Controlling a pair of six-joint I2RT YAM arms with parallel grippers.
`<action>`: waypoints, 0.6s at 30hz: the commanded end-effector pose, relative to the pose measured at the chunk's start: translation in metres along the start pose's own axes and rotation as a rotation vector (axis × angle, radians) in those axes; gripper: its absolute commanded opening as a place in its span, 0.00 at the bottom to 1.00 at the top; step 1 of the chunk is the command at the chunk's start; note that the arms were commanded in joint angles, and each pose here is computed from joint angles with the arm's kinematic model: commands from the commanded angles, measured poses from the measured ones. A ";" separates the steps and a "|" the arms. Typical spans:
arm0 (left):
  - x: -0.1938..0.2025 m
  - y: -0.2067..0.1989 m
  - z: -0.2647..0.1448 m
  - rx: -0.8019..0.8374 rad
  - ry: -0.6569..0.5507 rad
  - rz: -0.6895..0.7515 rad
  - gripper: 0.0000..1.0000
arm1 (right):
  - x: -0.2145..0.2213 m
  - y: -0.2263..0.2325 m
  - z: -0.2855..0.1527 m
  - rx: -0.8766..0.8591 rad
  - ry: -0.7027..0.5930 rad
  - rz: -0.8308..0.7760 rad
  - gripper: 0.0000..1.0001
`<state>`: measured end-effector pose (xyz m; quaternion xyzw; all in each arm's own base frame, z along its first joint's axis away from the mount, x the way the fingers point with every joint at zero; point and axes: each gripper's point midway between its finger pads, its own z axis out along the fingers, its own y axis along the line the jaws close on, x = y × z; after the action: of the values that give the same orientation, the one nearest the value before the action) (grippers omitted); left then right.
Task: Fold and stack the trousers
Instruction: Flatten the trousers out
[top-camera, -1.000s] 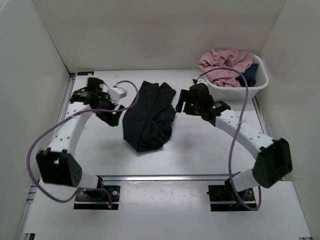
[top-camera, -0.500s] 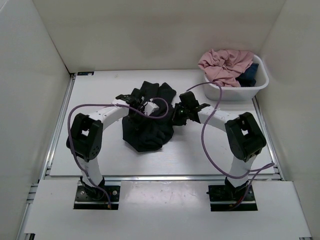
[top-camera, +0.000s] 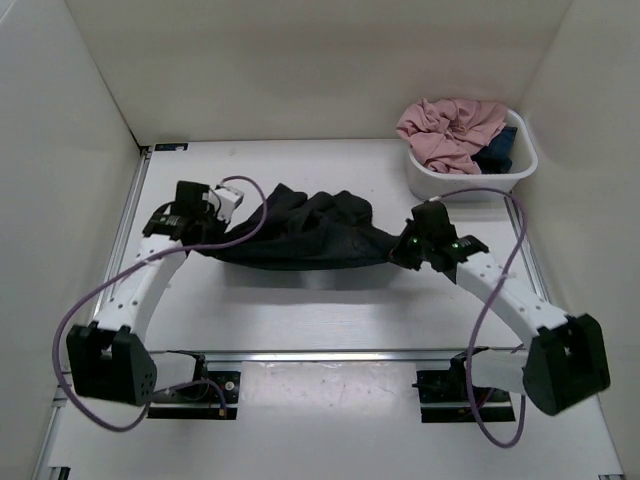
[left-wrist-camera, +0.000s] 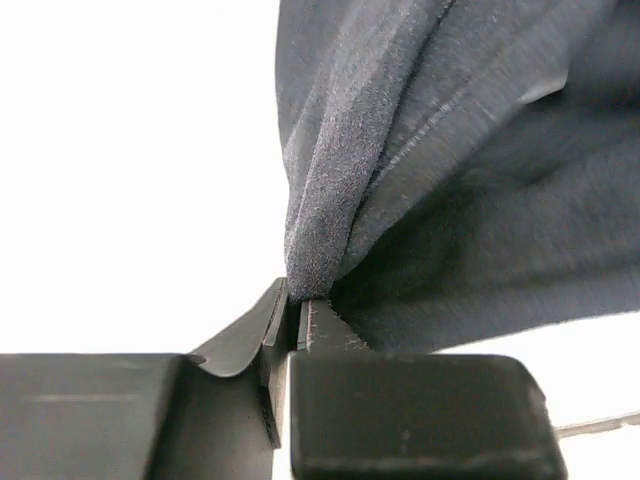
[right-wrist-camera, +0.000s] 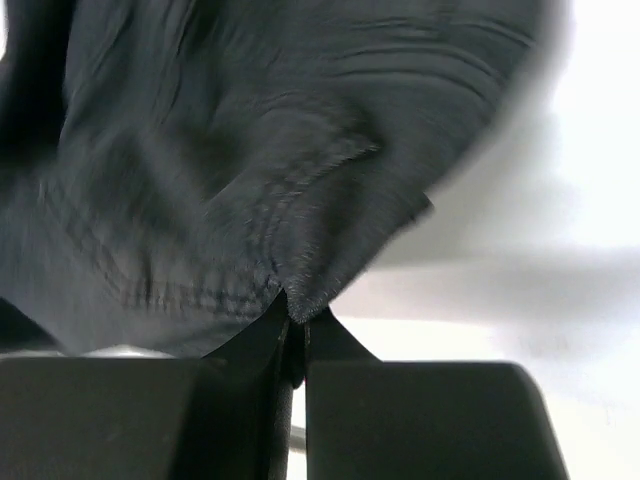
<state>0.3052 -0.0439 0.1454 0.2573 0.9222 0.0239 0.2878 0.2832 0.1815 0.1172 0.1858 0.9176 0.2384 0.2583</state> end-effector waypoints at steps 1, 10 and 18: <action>0.053 0.023 -0.022 -0.112 0.100 -0.019 0.14 | 0.036 -0.074 -0.017 0.245 0.043 0.034 0.00; 0.167 -0.007 -0.028 -0.065 0.328 -0.006 0.23 | 0.112 -0.144 -0.044 0.351 0.135 0.196 0.07; 0.164 0.005 -0.044 -0.104 0.313 0.021 0.70 | 0.085 -0.151 -0.078 0.423 0.017 0.132 0.71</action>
<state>0.1626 0.0338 0.0800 0.2376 0.9571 0.0832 0.1433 0.1309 0.0934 0.0451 0.2919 0.9379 0.1113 0.1508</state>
